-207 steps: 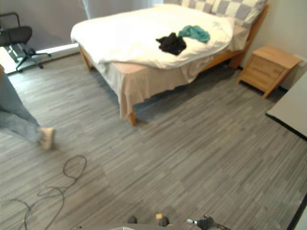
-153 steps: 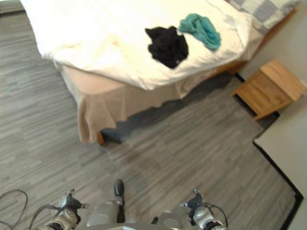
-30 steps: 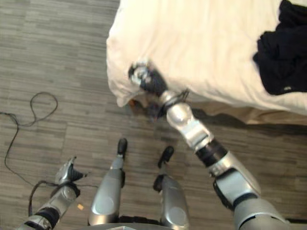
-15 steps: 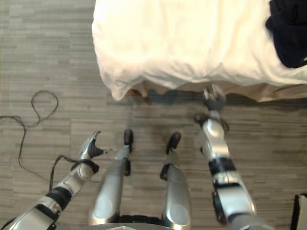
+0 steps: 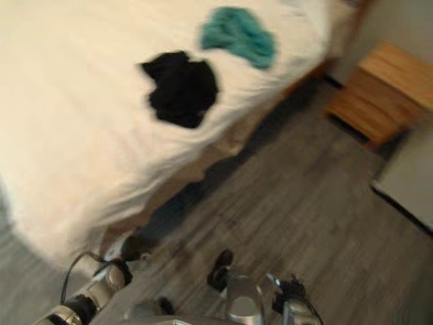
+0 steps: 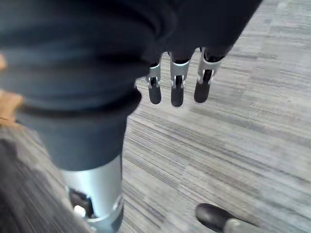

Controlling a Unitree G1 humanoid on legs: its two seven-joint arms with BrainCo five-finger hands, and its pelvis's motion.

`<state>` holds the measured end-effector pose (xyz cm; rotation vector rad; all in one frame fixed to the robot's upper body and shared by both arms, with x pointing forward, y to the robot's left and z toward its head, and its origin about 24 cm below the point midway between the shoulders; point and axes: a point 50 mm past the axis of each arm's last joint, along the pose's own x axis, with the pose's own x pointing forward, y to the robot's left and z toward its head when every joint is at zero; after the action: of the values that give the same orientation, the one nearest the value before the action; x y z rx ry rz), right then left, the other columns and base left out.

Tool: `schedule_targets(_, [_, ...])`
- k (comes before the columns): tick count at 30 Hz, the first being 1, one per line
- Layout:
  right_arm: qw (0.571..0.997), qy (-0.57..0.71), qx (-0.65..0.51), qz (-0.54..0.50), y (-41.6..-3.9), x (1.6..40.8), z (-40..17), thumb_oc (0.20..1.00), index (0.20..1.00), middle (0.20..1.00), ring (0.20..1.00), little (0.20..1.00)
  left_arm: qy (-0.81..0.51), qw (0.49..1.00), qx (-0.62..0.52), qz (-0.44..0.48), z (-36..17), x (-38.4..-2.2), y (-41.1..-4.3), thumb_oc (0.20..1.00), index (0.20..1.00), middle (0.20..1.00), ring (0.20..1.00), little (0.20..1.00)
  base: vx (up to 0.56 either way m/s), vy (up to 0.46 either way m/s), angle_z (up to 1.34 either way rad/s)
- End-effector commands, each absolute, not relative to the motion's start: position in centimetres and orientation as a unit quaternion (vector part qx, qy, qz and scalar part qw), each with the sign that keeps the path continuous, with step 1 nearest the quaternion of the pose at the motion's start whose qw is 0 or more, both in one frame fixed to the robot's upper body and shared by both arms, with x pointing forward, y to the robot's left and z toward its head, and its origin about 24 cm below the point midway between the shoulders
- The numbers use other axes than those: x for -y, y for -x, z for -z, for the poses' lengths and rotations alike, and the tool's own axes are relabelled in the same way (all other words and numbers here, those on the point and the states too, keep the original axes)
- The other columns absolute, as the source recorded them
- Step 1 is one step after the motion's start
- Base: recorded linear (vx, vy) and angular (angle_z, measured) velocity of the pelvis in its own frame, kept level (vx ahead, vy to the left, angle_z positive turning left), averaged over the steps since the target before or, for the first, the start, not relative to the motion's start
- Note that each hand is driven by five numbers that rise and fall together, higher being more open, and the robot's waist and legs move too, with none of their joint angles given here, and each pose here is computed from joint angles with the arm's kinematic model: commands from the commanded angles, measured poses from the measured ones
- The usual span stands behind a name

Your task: Tidy up the quilt and then pick up the clothes from the bed and put them into the laundry hamper.

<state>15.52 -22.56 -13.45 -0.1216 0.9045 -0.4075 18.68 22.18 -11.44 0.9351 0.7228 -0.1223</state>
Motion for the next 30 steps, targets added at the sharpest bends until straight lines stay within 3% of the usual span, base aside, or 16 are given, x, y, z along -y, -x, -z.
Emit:
schedule_targets(1, [0.897, 0.155, -0.378, 0.17, -19.3, 24.4, 11.1, 1.0, 1.0, 1.0, 1.0, 1.0, -0.435, 0.851, -0.294, 0.021, 9.9, -21.5, -21.9, 1.0, 1.0, 1.0, 1.0, 1.0, 0.11, 0.166, -1.93])
schedule_targets(3, [0.905, 0.208, -0.349, 0.124, -21.9, 22.9, 10.1, 1.0, 1.0, 1.0, 1.0, 1.0, -0.385, 0.862, -0.328, -0.03, 10.7, -22.0, -20.9, 1.0, 1.0, 1.0, 1.0, 1.0, 0.21, 0.299, -2.26])
schedule_targets(7, [0.909, 0.233, -0.335, 0.084, -22.8, 21.3, 9.9, 1.0, 1.0, 1.0, 1.0, 1.0, -0.353, 0.868, -0.345, -0.055, 11.2, -21.8, -20.1, 1.0, 1.0, 1.0, 1.0, 1.0, 0.32, 0.296, -1.87])
schedule_targets(14, [0.897, 0.243, -0.364, 0.064, -20.6, 20.4, 11.4, 1.0, 1.0, 1.0, 1.0, 1.0, -0.384, 0.841, -0.38, -0.044, 12.2, -22.7, -18.3, 1.0, 1.0, 1.0, 1.0, 1.0, 0.42, 0.303, -1.05])
schedule_targets(22, [0.898, 0.231, -0.363, 0.09, -20.9, 21.0, 11.1, 1.0, 1.0, 1.0, 1.0, 1.0, -0.417, 0.853, -0.312, -0.002, 10.3, -21.7, -21.7, 1.0, 1.0, 1.0, 1.0, 1.0, 0.51, 0.11, 0.05])
schedule_targets(30, [0.878, 0.292, -0.373, 0.061, -20.2, 21.9, 11.4, 1.0, 1.0, 1.0, 1.0, 1.0, -0.385, 0.873, -0.299, -0.013, 10.1, -20.6, -21.7, 1.0, 1.0, 1.0, 1.0, 1.0, 0.61, 0.002, 0.39])
